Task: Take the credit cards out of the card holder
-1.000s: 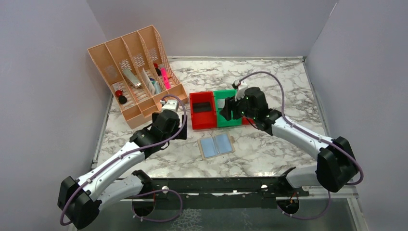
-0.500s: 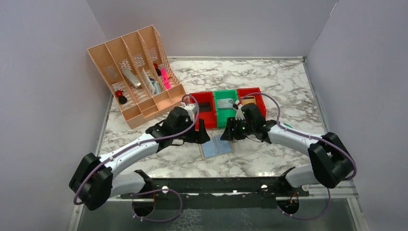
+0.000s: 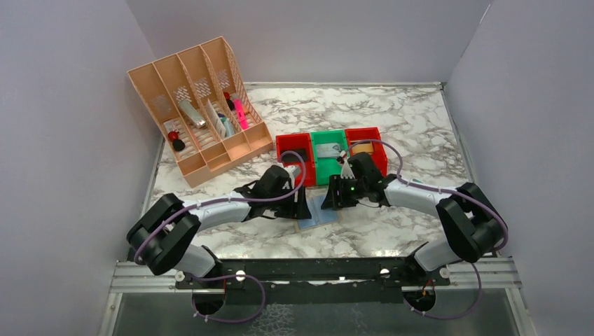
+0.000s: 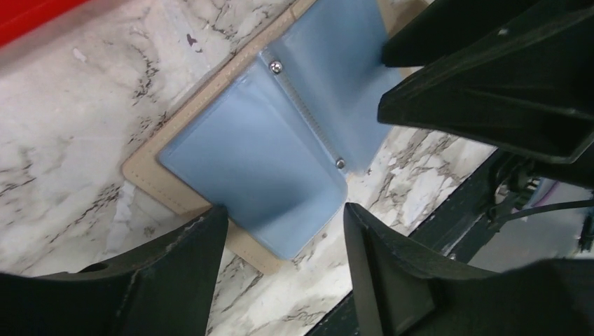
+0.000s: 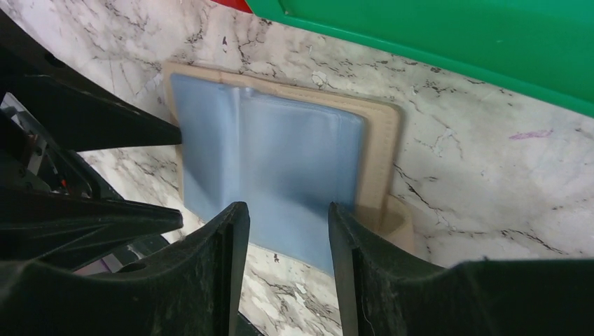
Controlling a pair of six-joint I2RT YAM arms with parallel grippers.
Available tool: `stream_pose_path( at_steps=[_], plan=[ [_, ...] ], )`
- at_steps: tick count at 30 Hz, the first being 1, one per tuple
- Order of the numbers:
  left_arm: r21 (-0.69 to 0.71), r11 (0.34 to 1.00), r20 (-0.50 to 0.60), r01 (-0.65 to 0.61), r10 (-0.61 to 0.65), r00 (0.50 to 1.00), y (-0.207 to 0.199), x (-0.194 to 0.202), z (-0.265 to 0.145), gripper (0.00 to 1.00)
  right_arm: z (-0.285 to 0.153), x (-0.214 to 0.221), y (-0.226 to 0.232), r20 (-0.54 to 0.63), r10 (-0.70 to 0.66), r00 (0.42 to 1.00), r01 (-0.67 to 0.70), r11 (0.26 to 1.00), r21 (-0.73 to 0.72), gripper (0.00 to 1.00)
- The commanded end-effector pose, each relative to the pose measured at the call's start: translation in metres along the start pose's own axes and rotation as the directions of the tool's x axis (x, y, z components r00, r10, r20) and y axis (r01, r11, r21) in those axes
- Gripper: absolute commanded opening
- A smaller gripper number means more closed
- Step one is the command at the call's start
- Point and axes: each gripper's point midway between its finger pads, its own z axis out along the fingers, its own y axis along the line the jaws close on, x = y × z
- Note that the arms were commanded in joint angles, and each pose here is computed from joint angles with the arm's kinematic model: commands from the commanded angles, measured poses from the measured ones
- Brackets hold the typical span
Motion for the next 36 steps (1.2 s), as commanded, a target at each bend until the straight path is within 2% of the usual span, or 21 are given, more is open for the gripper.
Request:
stream_pose_path(
  at_steps=[1, 7, 16, 19, 22, 28, 36],
  plan=[
    [-0.001, 1.0, -0.026, 0.0, 0.0, 1.0, 0.001, 0.011, 0.021, 0.63, 0.008, 0.023, -0.007, -0.067, 0.051, 0.996, -0.052, 0.999, -0.003, 0.5],
    [-0.06, 0.998, -0.026, 0.035, -0.037, 0.999, 0.016, 0.019, 0.027, 0.57, 0.003, 0.017, -0.007, -0.039, 0.045, 0.998, -0.044, 0.999, 0.014, 0.5],
    [-0.119, 0.993, 0.0, 0.008, -0.008, 1.0, 0.024, 0.014, 0.018, 0.54, -0.03, -0.027, -0.03, 0.122, -0.043, 0.992, 0.011, 0.968, 0.253, 0.54],
    [-0.115, 0.993, -0.002, 0.004, -0.005, 1.0, 0.022, 0.013, 0.019, 0.54, -0.033, -0.033, -0.033, 0.136, -0.063, 0.989, 0.021, 0.958, 0.285, 0.56],
    [-0.1, 0.995, 0.001, 0.0, 0.0, 1.0, 0.017, 0.008, 0.02, 0.54, -0.023, -0.024, -0.031, 0.082, -0.055, 0.995, 0.033, 0.967, 0.253, 0.55],
    [-0.048, 0.999, 0.01, -0.013, 0.013, 1.0, 0.003, -0.002, 0.024, 0.53, -0.002, 0.009, -0.015, 0.011, 0.017, 1.0, -0.017, 0.997, 0.073, 0.48],
    [0.01, 1.0, 0.022, -0.024, 0.024, 0.999, -0.013, -0.01, 0.03, 0.53, 0.001, 0.02, -0.016, -0.027, 0.021, 0.999, -0.02, 0.999, 0.048, 0.44]
  ],
)
